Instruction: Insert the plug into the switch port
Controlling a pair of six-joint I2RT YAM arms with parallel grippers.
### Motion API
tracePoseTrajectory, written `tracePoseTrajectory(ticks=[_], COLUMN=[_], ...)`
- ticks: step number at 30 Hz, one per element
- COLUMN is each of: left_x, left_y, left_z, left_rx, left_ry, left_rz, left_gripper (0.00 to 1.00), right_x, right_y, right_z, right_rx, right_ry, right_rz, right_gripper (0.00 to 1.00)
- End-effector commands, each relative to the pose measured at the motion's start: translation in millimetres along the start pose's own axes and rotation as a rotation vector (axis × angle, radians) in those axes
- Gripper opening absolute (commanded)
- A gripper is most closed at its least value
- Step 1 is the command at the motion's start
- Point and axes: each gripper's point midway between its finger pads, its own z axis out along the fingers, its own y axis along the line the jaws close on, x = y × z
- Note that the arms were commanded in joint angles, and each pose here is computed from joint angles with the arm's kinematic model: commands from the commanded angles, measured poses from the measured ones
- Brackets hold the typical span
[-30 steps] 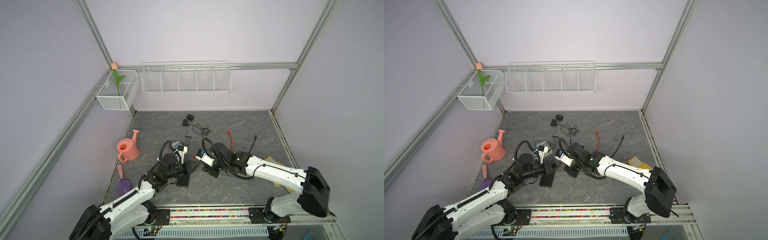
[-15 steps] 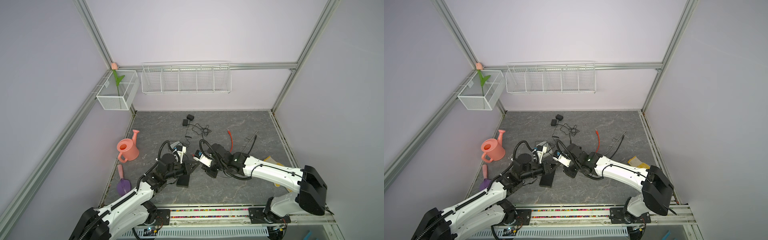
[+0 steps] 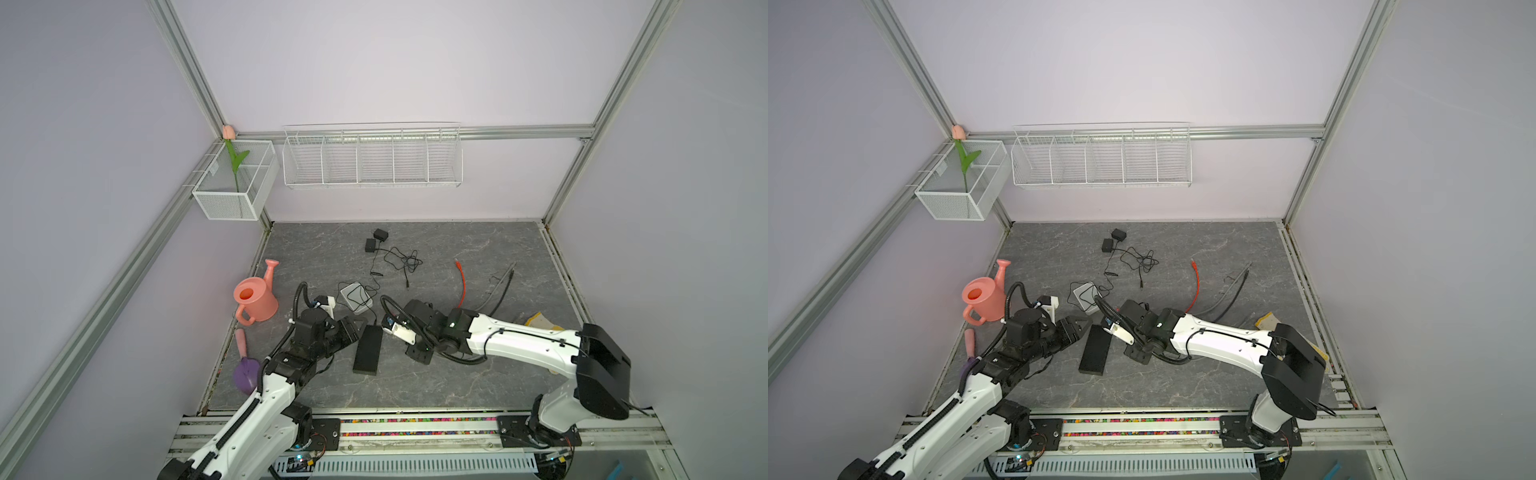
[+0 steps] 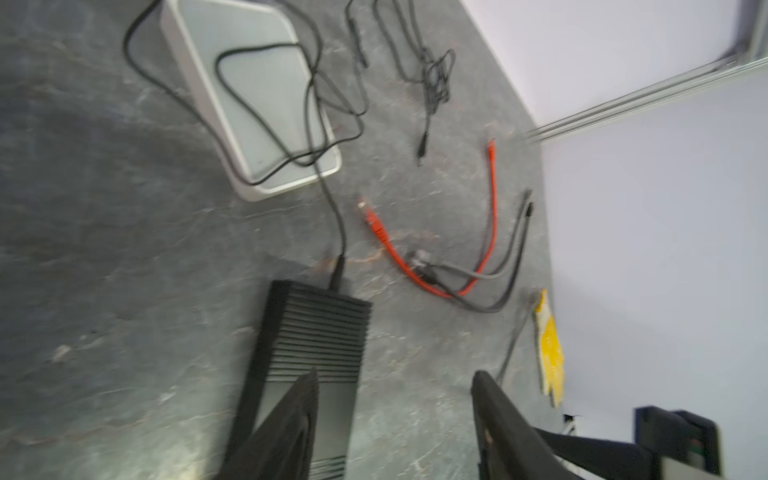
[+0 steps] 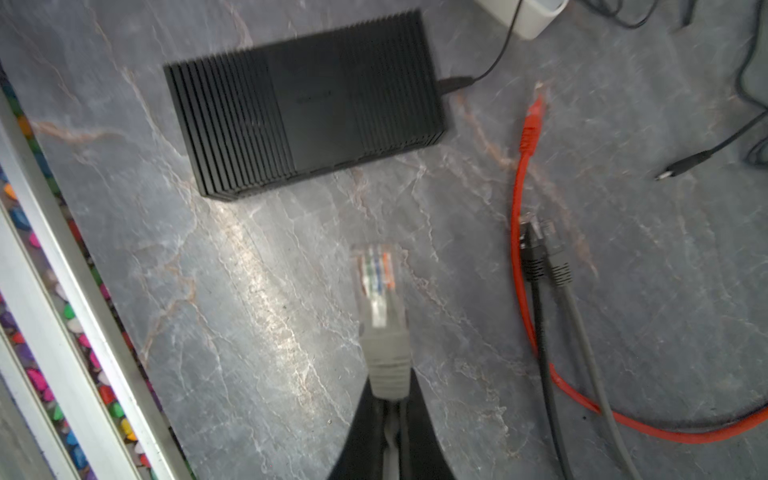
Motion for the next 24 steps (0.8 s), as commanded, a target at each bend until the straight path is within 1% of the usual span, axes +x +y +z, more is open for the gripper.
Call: tracePoseTrajectory(ticks=[1,5,8,12,13,14,19,24], left_x=[17,26,32,37,36,48,52,52], left_y=[31,43,50,56,55,68,72,69], left_z=[8,12,12,8,7,6,4,5], left_rx=[-0.106,-0.126,-0.118,-0.119,-0.114,-0.138,-0.140,-0.120], left_ry=[0.070,0.084,0.074,0.062,0.055,0.075,0.071,0.071], left_rz=[-0.022,-0.037,-0.049,-0.059,-0.057,-0.068,-0.073,-0.072], left_gripper=[0.56,0.54,0.49,0.44,0.44,0.44,0.43,0.43], right_x=[15,17,14,11,9,8,3,5], right_y=[15,33,47,57,59,61,74,75], right_z=[14,30,42,53,54,56,63,70], right_rx=[-0.010,-0.034,-0.062,-0.077,-0.083,-0.091,-0.117,-0.115], right_ry=[0.091,0.127,0.132,0.145,0.143,0.142,0.140,0.149], right_rz=[-0.056,-0.084,-0.102,-0.116,-0.119,-0.121,-0.140,-0.137], right_gripper=[0.07,0.07,0.07,0.06,0.07,0.07,0.07,0.06])
